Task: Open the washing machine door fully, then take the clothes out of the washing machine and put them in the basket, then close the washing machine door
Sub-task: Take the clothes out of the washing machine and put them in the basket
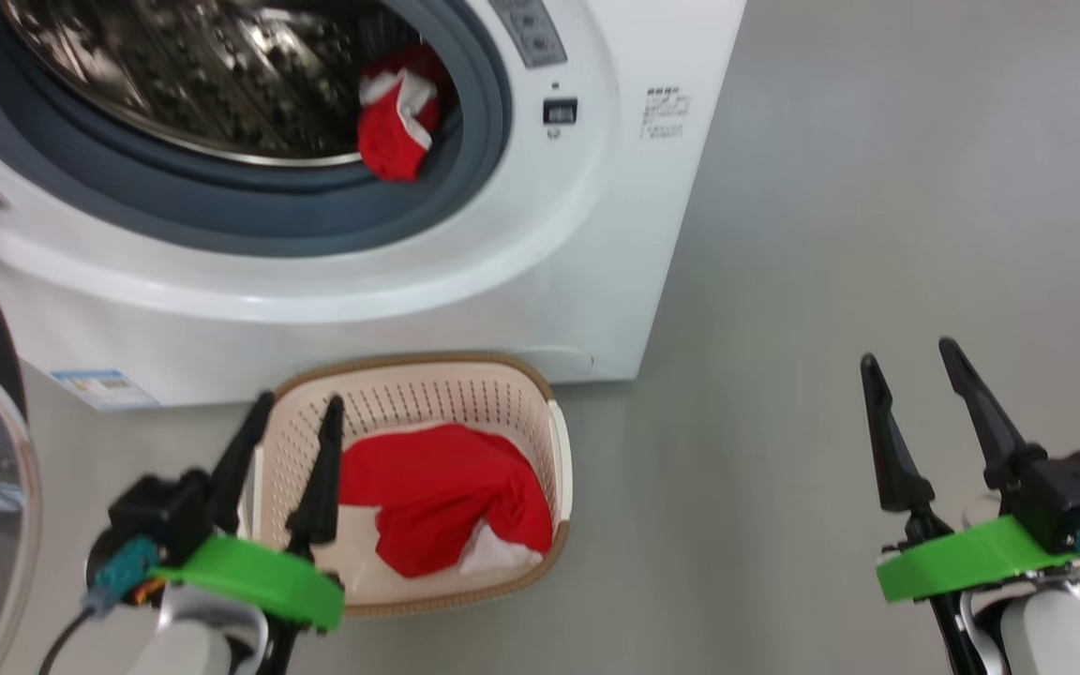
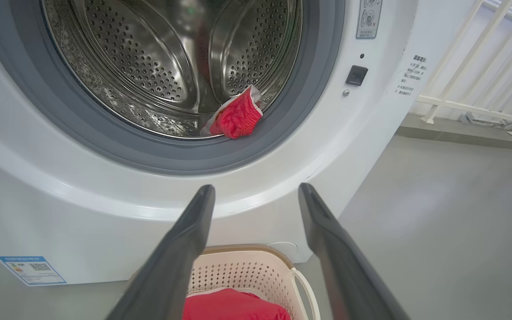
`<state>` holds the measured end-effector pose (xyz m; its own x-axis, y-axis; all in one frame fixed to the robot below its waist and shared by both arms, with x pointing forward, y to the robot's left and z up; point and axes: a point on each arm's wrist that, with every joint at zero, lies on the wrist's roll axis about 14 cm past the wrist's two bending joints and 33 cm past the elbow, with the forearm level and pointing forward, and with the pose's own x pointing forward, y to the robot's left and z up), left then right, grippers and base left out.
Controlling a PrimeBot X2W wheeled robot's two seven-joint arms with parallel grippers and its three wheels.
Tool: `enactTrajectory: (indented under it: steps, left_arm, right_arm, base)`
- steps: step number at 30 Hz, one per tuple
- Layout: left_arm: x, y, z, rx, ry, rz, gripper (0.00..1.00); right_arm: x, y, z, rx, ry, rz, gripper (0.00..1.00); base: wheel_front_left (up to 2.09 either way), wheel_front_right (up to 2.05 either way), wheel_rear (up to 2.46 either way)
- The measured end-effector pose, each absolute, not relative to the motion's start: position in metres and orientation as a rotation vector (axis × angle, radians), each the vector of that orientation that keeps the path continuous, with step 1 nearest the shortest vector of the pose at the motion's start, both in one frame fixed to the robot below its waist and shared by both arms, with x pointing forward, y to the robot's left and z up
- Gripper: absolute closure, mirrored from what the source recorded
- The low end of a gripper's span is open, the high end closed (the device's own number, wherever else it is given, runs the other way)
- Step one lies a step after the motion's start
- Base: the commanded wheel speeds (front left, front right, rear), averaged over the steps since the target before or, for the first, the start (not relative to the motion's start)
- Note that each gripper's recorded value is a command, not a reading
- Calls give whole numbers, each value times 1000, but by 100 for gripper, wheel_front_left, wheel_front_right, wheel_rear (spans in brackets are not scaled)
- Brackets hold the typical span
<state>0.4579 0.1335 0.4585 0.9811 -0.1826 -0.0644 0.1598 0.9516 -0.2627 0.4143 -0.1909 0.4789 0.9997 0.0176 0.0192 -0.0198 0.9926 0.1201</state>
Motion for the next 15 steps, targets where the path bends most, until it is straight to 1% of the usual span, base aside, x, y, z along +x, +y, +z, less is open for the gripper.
enactTrajectory:
  steps: [9,15]
  left_arm:
    - [413,155,495,-248,-16,-154,0]
    - [384,168,511,-256,-69,-122,0]
  right_arm:
    - [379,-205,507,118,-91,-23,0]
    - [355,-206,525,110,-145,-26,0]
  base:
    - [0,0,0]
    - [0,0,0]
